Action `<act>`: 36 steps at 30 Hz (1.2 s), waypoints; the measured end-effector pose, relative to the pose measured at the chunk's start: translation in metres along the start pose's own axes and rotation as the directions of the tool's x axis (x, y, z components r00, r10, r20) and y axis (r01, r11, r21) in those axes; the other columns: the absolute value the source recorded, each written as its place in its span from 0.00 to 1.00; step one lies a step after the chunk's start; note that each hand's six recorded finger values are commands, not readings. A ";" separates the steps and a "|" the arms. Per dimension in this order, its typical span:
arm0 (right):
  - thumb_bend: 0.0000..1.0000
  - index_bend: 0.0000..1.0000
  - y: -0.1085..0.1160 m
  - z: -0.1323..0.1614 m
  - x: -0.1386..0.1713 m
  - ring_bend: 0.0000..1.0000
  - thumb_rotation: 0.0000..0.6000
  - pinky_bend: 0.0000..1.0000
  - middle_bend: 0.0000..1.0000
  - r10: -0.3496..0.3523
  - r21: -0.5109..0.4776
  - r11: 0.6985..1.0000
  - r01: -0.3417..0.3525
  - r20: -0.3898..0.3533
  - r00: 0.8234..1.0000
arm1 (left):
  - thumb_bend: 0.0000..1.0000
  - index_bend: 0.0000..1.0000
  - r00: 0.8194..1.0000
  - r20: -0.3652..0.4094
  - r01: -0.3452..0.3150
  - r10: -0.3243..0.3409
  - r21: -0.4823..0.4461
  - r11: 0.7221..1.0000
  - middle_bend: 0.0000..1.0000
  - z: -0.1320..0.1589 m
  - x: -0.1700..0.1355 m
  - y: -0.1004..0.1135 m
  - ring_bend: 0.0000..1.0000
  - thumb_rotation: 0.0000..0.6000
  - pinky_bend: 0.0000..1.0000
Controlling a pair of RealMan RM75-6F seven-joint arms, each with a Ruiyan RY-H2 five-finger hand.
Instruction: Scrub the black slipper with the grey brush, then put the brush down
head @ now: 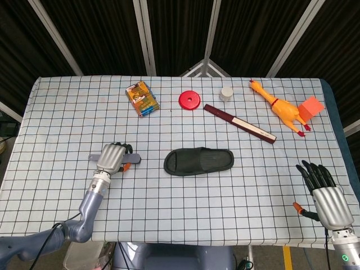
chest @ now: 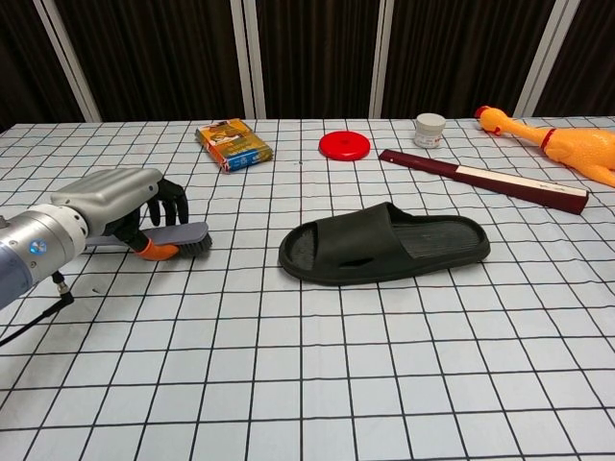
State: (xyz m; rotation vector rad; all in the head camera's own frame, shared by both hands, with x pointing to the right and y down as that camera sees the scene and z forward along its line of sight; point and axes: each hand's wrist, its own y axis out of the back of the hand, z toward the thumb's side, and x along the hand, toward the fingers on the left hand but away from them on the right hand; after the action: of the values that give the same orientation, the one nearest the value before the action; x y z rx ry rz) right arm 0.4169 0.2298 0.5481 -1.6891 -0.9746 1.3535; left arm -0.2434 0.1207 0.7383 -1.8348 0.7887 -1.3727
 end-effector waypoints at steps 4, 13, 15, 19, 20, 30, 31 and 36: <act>0.26 0.00 0.000 0.000 0.000 0.00 1.00 0.05 0.00 0.001 -0.001 1.000 -0.001 -0.001 1.000 | 0.56 0.69 1.000 -0.008 -0.011 0.011 -0.010 1.000 0.63 0.001 0.000 0.000 0.49 1.00 0.58; 0.26 0.00 0.000 0.000 0.000 0.00 1.00 0.05 0.00 0.005 -0.005 1.000 -0.005 -0.004 1.000 | 0.62 0.72 0.998 -0.008 -0.067 0.067 -0.030 0.997 0.65 0.008 -0.001 0.008 0.51 1.00 0.61; 0.26 0.00 -0.001 0.000 0.000 0.00 1.00 0.05 0.00 0.007 -0.005 1.000 -0.007 -0.004 1.000 | 0.62 0.72 0.997 -0.010 -0.077 0.077 -0.041 0.996 0.66 0.009 -0.001 0.011 0.51 1.00 0.61; 0.26 0.00 -0.002 0.000 -0.001 0.00 1.00 0.05 0.00 0.013 -0.007 1.000 -0.013 -0.005 1.000 | 0.62 0.73 0.996 -0.009 -0.090 0.090 -0.090 0.992 0.67 0.016 0.002 0.017 0.52 1.00 0.62; 0.26 0.00 -0.002 0.000 -0.001 0.00 1.00 0.05 0.00 0.013 -0.008 1.000 -0.013 -0.005 1.000 | 0.62 0.73 0.996 -0.006 -0.091 0.091 -0.104 0.990 0.67 0.018 0.003 0.018 0.52 1.00 0.62; 0.25 0.00 0.002 -0.001 -0.003 0.00 1.00 0.05 0.00 -0.008 -0.024 1.000 0.008 -0.010 1.000 | 0.62 0.72 0.994 0.067 -0.075 0.091 -0.219 0.973 0.67 0.070 0.019 0.047 0.52 1.00 0.62; 0.25 0.00 0.002 -0.001 -0.004 0.00 1.00 0.05 0.00 -0.012 -0.027 1.000 0.011 -0.011 1.000 | 0.62 0.72 0.994 0.074 -0.067 0.085 -0.225 0.972 0.67 0.075 0.020 0.048 0.52 1.00 0.62; 0.26 0.03 -0.001 -0.004 -0.008 0.00 1.00 0.05 0.00 -0.014 -0.041 0.999 0.013 -0.019 1.000 | 0.62 0.72 0.994 0.094 -0.023 0.050 -0.266 0.964 0.67 0.093 0.026 0.053 0.52 1.00 0.62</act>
State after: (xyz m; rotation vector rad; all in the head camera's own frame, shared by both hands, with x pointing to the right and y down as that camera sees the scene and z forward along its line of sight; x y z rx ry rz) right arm 0.4198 0.2225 0.5532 -1.7195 -1.0071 1.3146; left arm -0.1501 0.0862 0.6913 -2.0644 0.9865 -1.1868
